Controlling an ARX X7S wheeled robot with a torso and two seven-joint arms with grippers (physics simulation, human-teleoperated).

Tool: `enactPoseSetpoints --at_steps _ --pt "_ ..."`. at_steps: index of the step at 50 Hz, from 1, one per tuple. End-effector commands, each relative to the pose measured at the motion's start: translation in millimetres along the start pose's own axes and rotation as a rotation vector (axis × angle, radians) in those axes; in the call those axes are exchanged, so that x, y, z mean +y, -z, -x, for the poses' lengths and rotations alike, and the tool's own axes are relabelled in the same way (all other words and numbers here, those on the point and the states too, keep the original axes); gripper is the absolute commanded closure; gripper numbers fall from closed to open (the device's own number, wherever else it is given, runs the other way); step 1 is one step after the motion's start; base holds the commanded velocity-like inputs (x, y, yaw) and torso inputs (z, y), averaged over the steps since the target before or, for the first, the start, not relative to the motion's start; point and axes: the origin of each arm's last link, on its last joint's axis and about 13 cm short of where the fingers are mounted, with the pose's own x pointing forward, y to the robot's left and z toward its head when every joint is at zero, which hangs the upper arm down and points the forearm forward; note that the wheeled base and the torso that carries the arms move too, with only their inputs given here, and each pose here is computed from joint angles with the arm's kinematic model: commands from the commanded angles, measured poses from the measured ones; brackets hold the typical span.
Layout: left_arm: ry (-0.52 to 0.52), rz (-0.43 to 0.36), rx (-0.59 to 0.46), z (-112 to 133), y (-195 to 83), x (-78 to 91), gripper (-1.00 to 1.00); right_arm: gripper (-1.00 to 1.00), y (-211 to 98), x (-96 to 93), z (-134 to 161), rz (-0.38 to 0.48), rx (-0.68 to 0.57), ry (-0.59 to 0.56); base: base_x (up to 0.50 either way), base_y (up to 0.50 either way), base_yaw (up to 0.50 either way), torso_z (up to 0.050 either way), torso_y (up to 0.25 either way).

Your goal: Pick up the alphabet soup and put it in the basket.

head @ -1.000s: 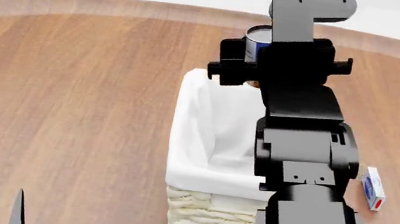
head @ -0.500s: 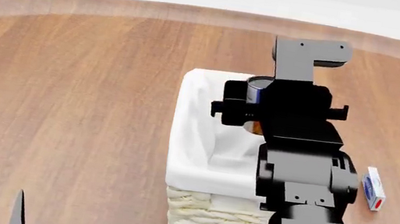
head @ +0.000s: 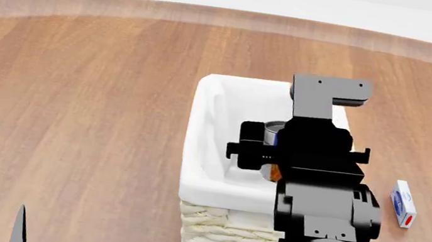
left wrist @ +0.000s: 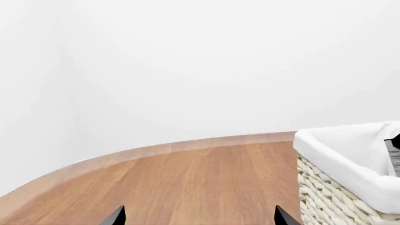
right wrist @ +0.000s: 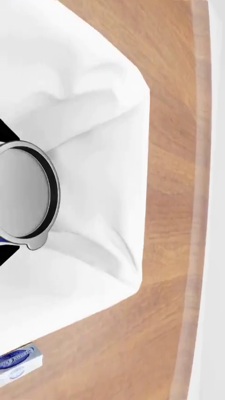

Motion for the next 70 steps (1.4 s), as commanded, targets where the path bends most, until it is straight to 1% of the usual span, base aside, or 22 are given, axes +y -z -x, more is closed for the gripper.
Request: enactPoseSetpoints --at_steps 1,11,12,22,25,26,30,35,41,43,44,47,49,53,54,56,57,58,59,61,63,70 --pt "-0.002 0.000 -0.001 0 0 0.2 -1.00 1.00 2 -1.4 0 0.021 0.024 -0.005 0.00 0.00 0.00 0.000 0.010" --pt "-0.002 -0.001 0.000 0 0 0.0 -1.00 1.00 3 -2.6 0 0.019 0.024 -0.009 0.00 0.00 0.00 0.001 0.000" --pt "0.001 -0.001 0.001 0 1 -0.2 -1.00 -1.00 2 -3.3 1 0.023 0.022 -0.022 0.00 0.00 0.00 0.000 0.000" --pt "0.001 0.000 -0.001 1 0 0.0 -1.00 -1.00 6 -7.0 0 0.022 0.008 -0.017 0.00 0.00 0.00 0.000 0.000" --pt "0.000 0.001 -0.001 0 0 0.2 -1.00 -1.00 -2 -6.5 -3 0.001 -0.123 0.018 0.00 0.00 0.00 0.000 0.000" --pt "0.000 0.000 0.001 0 1 0.1 -1.00 -1.00 -7 -7.5 -4 0.003 -0.221 0.049 0.00 0.00 0.00 0.000 0.000" --pt "0.000 0.000 0.001 0 1 0.0 -1.00 -1.00 -25 -6.0 -2 -0.044 -0.339 0.039 0.00 0.00 0.00 0.000 0.000" --pt "0.001 -0.002 0.001 0 1 -0.4 -1.00 -1.00 -36 -5.9 -1 -0.051 -0.441 0.028 0.00 0.00 0.00 0.000 0.000" --pt "0.000 -0.001 0.001 -1 0 0.1 -1.00 -1.00 -48 -8.9 2 -0.056 -0.488 -0.010 0.00 0.00 0.00 0.000 0.000" --pt "-0.001 -0.003 0.000 -1 0 0.0 -1.00 -1.00 -54 -8.4 4 -0.098 -0.525 -0.068 0.00 0.00 0.00 0.000 0.000" --pt "-0.003 -0.002 0.002 -1 0 0.2 -1.00 -1.00 -57 -8.3 5 -0.065 -0.533 -0.052 0.00 0.00 0.00 0.000 0.000" --pt "-0.002 -0.003 0.002 -1 1 -0.1 -1.00 -1.00 -67 -8.7 7 -0.084 -0.580 -0.074 0.00 0.00 0.00 0.000 0.000" --pt "-0.001 -0.005 0.000 0 0 -0.2 -1.00 -1.00 -72 -9.7 9 -0.041 -0.586 -0.036 0.00 0.00 0.00 0.000 0.000" --pt "-0.003 -0.004 -0.001 -1 -1 0.3 -1.00 -1.00 -86 -10.6 14 -0.050 -0.656 -0.061 0.00 0.00 0.00 0.000 0.000" --pt "-0.002 -0.003 -0.001 0 -1 0.1 -1.00 -1.00 -69 -8.6 12 -0.048 -0.582 -0.055 0.00 0.00 0.00 0.000 0.000" --pt "-0.001 -0.006 -0.001 0 0 -0.4 -1.00 -1.00 -65 -6.1 23 -0.032 -0.583 -0.055 0.00 0.00 0.00 0.000 0.000" --pt "0.000 -0.005 -0.001 0 0 -0.5 -1.00 -1.00 -75 -5.7 36 -0.022 -0.656 -0.052 0.00 0.00 0.00 0.000 0.000" --pt "0.001 -0.005 -0.001 0 -1 -0.6 -1.00 -1.00 -73 -3.6 47 -0.024 -0.670 -0.060 0.00 0.00 0.00 0.000 0.000" --pt "0.001 -0.005 -0.002 0 -1 -0.6 -1.00 -1.00 -84 -2.6 65 -0.003 -0.768 -0.054 0.00 0.00 0.00 0.000 0.000" --pt "0.000 -0.004 -0.002 0 -1 -0.4 -1.00 -1.00 -77 -1.2 78 0.020 -0.790 -0.028 0.00 0.00 0.00 0.000 0.000" --pt "0.000 -0.001 -0.003 0 -1 -0.3 -1.00 -1.00 -71 -0.2 88 -0.001 -0.803 -0.058 0.00 0.00 0.00 0.000 0.000" --pt "0.001 0.000 -0.003 0 -1 -0.3 -1.00 -1.00 -40 4.0 128 -0.036 -0.871 -0.073 0.00 0.00 0.00 0.000 0.000"
